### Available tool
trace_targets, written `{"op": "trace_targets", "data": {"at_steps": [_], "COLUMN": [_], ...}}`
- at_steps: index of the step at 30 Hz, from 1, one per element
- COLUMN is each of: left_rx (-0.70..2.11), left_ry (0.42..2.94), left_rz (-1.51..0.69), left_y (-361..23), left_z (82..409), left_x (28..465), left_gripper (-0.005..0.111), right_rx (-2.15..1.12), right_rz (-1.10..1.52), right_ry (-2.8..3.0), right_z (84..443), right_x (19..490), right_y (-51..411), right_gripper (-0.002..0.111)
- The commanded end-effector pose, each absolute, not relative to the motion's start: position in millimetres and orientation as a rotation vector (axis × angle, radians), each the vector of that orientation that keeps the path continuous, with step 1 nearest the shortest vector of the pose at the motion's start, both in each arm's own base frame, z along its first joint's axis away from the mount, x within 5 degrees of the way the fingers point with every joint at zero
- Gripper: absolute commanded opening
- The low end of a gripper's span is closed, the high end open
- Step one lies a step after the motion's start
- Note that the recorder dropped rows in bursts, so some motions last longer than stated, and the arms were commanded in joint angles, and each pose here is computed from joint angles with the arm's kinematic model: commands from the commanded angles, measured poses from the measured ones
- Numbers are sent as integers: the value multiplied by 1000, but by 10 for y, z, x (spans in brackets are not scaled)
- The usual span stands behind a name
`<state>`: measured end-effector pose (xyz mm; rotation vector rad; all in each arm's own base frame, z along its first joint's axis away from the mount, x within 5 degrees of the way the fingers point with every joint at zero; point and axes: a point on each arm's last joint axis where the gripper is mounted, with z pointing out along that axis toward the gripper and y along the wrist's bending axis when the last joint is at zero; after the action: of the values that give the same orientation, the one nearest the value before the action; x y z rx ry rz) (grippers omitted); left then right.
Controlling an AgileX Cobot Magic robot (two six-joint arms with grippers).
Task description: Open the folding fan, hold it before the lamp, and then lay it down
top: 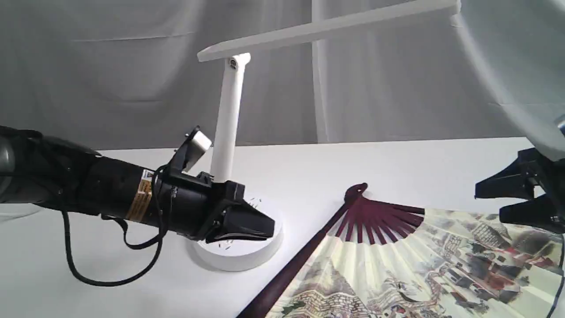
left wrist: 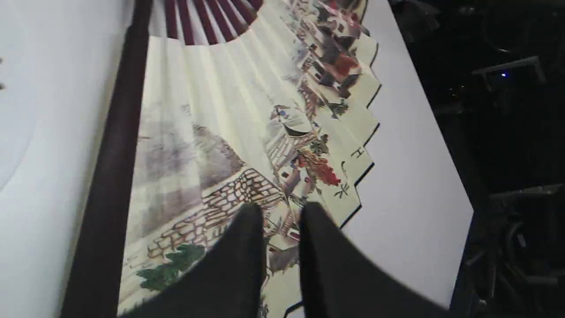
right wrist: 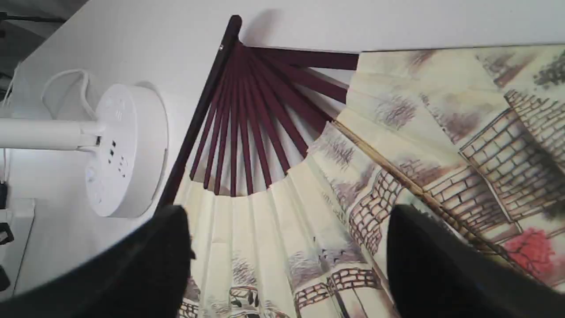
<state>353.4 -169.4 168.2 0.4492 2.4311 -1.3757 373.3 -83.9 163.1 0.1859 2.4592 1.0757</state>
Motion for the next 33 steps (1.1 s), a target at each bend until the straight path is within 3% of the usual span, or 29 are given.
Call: {"op": "trace_targets", "data": {"at_steps": [1, 6, 12, 20, 29, 33], "left_rx": [442, 411, 378, 281, 174, 36], "left_ry": [2390, 2359, 2341, 2284, 2242, 2239], "left_rz": [-1380, -1413, -1376, -1143, -1075, -927], "left_y": [-1589, -1408, -1359, -1109, -682, -451], "left_z": [1797, 1904, 2017, 2169, 2277, 2246], "left_x": [3572, 3602, 3611, 3739, 3811, 3907], "left_gripper": [0, 0, 0, 0, 0, 0], "right_rx": [160, 183, 101, -10, 10, 7], "right_rz": [1019, 986, 921, 853, 824, 792], "right_ry": [2430, 2422, 2576, 2591, 2627, 2634], "right_z": [1802, 1877, 1787, 1845, 1822, 1811], "right_x": [3732, 3728, 3677, 3730, 3715, 3718], "right_y": [-843, -853, -743, -485, -503, -520], "right_gripper": [62, 60, 45, 45, 41, 38]}}
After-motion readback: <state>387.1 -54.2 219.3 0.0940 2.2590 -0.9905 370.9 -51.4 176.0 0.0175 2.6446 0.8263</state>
